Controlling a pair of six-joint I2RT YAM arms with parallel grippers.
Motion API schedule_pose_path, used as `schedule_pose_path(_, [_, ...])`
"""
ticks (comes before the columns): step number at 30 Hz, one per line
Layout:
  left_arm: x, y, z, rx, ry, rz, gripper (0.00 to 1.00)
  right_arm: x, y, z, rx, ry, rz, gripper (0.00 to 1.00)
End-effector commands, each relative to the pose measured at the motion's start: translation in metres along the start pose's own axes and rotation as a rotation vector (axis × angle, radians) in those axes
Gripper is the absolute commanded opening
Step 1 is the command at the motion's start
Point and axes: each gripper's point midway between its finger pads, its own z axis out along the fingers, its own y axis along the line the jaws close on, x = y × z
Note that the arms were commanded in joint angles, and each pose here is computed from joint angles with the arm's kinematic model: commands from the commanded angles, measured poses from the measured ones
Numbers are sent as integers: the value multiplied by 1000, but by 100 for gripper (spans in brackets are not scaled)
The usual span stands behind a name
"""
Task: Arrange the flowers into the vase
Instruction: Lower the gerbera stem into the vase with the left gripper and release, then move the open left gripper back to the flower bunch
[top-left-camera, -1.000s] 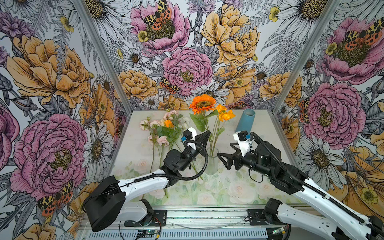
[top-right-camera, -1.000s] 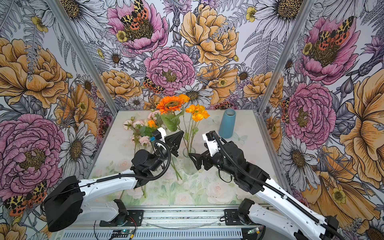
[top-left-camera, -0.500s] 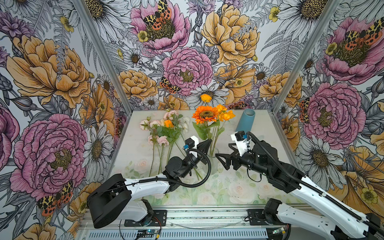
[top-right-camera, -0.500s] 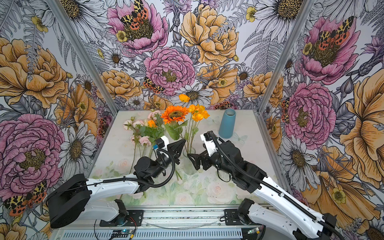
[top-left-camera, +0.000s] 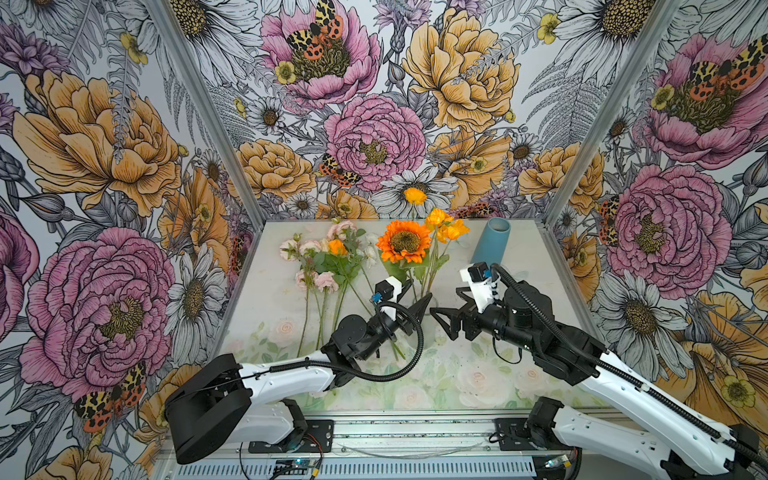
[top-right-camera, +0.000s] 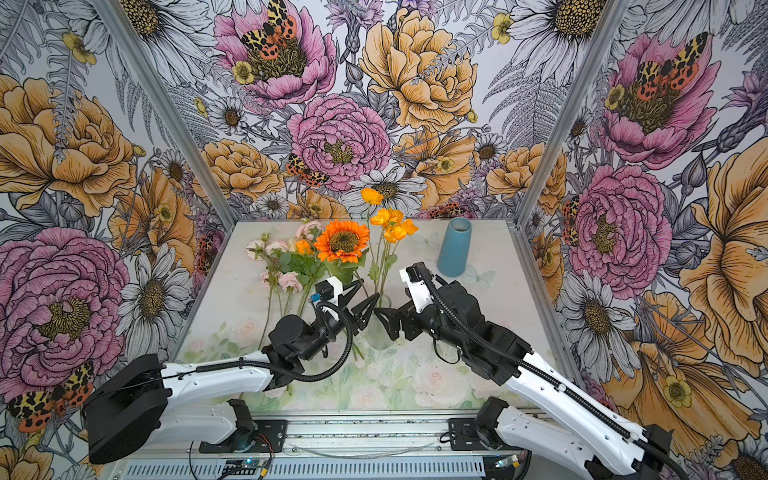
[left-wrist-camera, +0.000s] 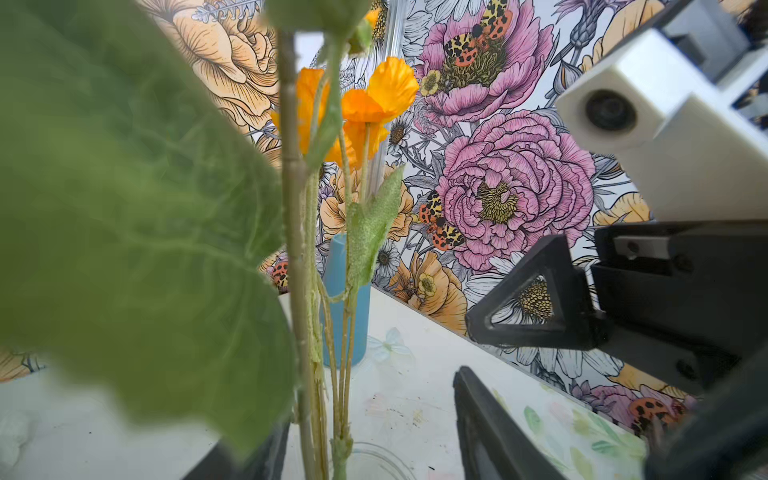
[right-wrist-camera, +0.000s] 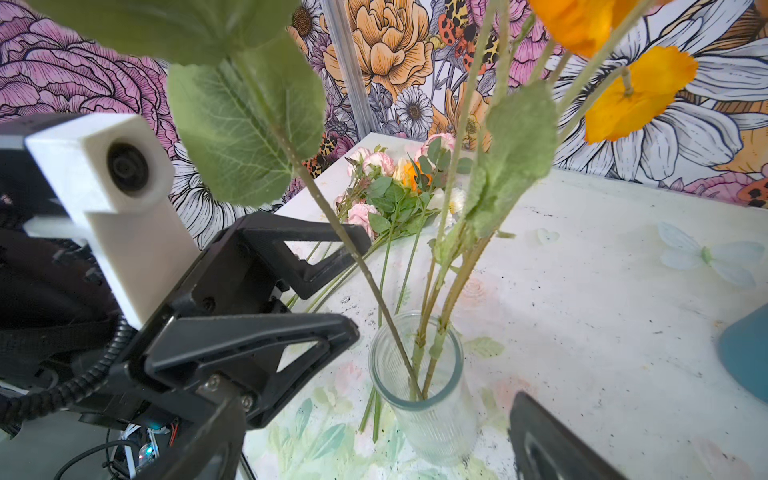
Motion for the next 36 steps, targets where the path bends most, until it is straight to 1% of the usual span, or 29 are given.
schedule_pose_path(1, [-9,5,-9,-39,58,44,69,-5,0,-1,-4,-27,-13,99])
schedule_pose_path(7, [-16,27,-46,-126,168,63,73,-5,0,0,-4,-29,-25,99])
schedule_pose_path(11, [-10,41,-72,-169,220,69,73,-8,0,0,-3,-37,-34,99])
schedule_pose_path(15, [-7,49,-88,-188,251,42,70,-11,1,-1,-3,-46,-40,99])
schedule_pose_path(19, [-8,41,-92,-135,253,14,68,-12,1,-1,-3,-46,-40,99])
schedule_pose_path(23, [-1,34,-90,-102,288,-3,68,-12,1,0,-4,-44,-38,99])
schedule_pose_path(26, [10,39,-90,-131,326,-22,67,-15,2,-1,-6,-53,-39,99])
schedule_pose_path(30, [30,43,-93,-148,388,-17,64,-15,1,-2,-4,-53,-41,99])
schedule_pose_path(33, [25,41,-98,-132,348,-38,64,-13,1,-1,-3,-48,-40,99])
schedule_pose_path(35, [19,35,-103,-100,332,-40,67,-12,1,-1,-3,-46,-39,99])
schedule_pose_path(36, [18,36,-106,-109,334,-47,68,-13,0,-1,-2,-49,-41,100])
